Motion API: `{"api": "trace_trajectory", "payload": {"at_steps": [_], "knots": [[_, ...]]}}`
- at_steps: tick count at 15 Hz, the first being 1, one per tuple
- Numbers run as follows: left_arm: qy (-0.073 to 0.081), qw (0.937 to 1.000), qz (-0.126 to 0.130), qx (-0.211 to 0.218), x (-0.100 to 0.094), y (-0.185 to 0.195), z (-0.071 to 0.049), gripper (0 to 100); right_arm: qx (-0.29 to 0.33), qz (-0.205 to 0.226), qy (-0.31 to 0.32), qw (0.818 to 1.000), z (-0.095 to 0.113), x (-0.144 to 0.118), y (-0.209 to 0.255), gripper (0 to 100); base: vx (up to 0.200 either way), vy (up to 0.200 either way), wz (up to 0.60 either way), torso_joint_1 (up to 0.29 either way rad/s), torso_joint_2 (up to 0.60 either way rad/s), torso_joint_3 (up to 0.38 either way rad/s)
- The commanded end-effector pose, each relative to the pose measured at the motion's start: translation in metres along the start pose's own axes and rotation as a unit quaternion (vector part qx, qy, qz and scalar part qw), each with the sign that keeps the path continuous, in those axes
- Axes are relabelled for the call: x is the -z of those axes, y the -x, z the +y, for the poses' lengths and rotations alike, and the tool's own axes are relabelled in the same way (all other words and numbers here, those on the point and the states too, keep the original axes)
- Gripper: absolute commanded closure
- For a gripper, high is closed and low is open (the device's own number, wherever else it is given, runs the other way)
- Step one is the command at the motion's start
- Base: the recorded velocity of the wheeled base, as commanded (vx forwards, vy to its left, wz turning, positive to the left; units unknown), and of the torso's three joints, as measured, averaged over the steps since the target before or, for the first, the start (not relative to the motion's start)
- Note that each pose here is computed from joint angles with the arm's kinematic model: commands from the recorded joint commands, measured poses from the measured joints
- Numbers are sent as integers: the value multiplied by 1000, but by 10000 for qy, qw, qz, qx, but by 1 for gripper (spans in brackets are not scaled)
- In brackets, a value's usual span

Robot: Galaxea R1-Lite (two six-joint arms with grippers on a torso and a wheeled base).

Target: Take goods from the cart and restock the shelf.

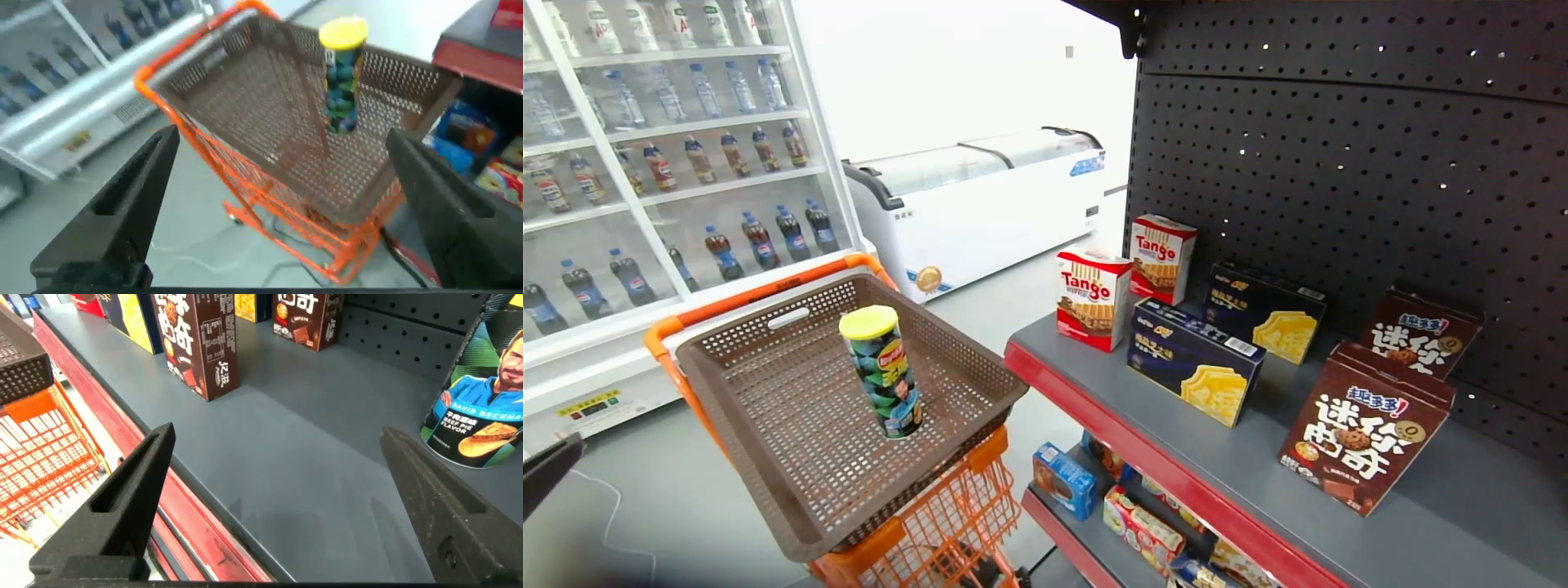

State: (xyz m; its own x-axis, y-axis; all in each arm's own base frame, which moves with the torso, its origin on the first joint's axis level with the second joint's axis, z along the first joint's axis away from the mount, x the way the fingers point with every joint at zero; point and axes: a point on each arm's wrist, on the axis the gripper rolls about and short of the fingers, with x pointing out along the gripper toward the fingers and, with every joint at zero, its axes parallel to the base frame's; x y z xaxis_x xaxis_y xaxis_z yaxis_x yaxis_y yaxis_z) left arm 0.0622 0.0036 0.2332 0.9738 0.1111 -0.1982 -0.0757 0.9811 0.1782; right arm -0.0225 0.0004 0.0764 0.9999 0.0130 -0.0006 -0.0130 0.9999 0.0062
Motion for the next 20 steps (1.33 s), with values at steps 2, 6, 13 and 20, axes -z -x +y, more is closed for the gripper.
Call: {"api": "trace_trajectory", "payload": {"at_steps": [2,6,13,20], "knots": [[445,9851,1368,943,14,-83,-13,0,-4,5,0,10000,0,0,0,0,0,0,0,0,0,0],[518,9830,1276,1212,34,-172,-24,0,-4,5,0,10000,0,0,0,0,0,0,0,0,0,0],[563,9851,1082,1217,75,-253,-38,0,-4,5,0,10000,0,0,0,0,0,0,0,0,0,0],[539,9849,814,1428,117,-306,-58,0,-4,5,0,10000,0,0,0,0,0,0,0,0,0,0]]}}
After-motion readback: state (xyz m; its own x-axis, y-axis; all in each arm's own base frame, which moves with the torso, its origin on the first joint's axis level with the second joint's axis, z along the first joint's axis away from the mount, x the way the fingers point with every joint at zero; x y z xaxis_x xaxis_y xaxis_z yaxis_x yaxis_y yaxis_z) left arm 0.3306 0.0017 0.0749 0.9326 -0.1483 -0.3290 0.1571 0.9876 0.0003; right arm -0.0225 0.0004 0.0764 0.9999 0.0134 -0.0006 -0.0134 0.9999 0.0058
